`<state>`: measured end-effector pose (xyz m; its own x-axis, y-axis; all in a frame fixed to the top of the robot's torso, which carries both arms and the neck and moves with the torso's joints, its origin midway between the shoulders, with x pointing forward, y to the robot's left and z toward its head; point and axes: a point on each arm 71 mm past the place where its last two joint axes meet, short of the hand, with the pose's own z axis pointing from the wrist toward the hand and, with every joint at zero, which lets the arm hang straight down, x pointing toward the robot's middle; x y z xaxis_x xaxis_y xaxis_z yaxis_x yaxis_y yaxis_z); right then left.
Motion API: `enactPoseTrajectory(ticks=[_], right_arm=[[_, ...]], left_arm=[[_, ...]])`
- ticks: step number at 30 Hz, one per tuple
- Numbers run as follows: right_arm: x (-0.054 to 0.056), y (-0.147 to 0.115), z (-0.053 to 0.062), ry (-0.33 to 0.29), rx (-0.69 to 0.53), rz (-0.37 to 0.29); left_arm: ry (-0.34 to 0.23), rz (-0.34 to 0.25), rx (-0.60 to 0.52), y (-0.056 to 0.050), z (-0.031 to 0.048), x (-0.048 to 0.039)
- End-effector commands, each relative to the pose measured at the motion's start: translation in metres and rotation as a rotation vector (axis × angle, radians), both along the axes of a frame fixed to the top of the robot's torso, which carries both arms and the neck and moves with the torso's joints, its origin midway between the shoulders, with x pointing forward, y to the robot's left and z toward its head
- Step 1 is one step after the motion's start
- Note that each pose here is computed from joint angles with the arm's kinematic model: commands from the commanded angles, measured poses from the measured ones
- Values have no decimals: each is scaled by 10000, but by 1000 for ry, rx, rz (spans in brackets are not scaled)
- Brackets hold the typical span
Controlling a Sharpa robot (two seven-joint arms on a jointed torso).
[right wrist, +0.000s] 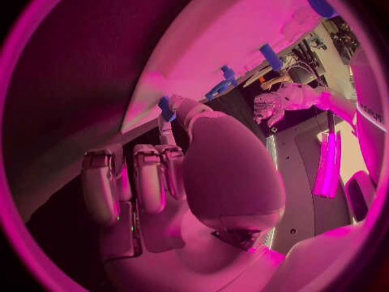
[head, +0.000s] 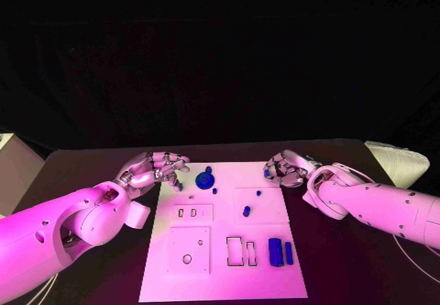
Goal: Assemble the parts on the task board
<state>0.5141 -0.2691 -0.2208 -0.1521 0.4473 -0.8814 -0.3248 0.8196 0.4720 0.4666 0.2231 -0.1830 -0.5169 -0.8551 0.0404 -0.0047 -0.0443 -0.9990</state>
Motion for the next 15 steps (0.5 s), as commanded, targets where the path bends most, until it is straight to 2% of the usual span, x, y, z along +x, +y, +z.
enactPoseTrajectory(ticks=[1,5,9,15], right_arm=[[-22,36,26,-35,7,2],[-72,95,65,-56,19,-2],[-147,205,183,-88,41,-20],[-226,405,321,-98,72,-44]], left_arm=[[-3,-19,-7,-21,7,-8],[-2,-18,-6,-17,6,-6],[-1,-15,-5,-10,1,1],[3,-6,2,22,-9,11]])
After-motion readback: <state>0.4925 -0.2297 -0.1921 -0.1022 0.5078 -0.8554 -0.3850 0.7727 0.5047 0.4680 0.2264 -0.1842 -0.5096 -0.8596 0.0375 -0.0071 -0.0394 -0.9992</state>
